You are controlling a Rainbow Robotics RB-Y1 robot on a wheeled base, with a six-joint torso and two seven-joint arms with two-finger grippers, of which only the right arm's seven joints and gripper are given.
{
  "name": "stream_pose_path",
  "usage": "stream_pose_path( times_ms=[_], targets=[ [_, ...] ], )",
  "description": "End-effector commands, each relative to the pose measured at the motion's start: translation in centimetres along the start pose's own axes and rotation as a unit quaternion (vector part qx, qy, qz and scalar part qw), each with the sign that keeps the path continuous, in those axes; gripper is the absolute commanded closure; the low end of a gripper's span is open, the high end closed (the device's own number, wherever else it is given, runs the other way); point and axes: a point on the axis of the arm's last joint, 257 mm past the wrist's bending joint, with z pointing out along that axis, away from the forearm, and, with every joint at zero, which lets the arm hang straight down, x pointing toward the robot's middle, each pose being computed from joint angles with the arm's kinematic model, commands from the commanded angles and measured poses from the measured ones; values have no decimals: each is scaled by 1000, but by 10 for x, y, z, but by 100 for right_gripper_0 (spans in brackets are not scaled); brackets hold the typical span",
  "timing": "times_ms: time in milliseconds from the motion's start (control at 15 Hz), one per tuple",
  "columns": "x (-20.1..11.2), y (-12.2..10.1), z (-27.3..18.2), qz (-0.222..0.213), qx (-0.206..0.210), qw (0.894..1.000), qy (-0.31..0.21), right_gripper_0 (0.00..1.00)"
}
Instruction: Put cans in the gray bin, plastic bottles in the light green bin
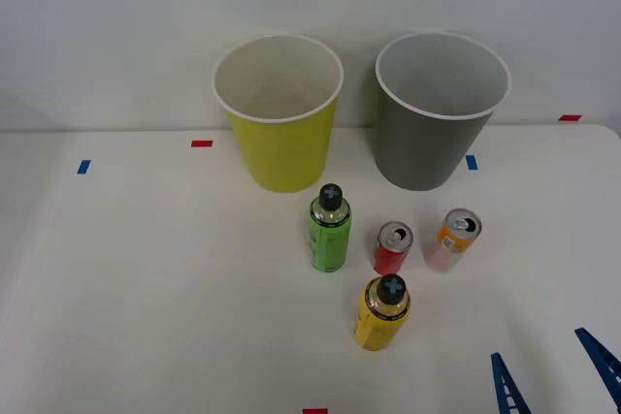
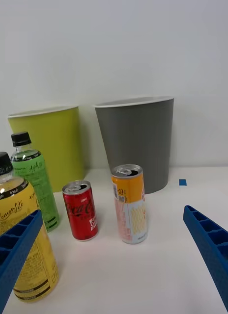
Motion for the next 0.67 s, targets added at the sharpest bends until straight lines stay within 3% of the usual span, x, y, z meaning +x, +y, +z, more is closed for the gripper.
stream_pose_path(
  times_ms=[67, 333, 467, 667],
  targets=[
    [16, -3, 1, 59, 23, 998, -14, 0],
    [17, -2, 17, 53, 7, 998, -20, 0],
    [21, 4, 26, 68, 10, 997, -20, 0],
    [18, 9, 36, 56, 26, 997, -38, 0]
  ],
)
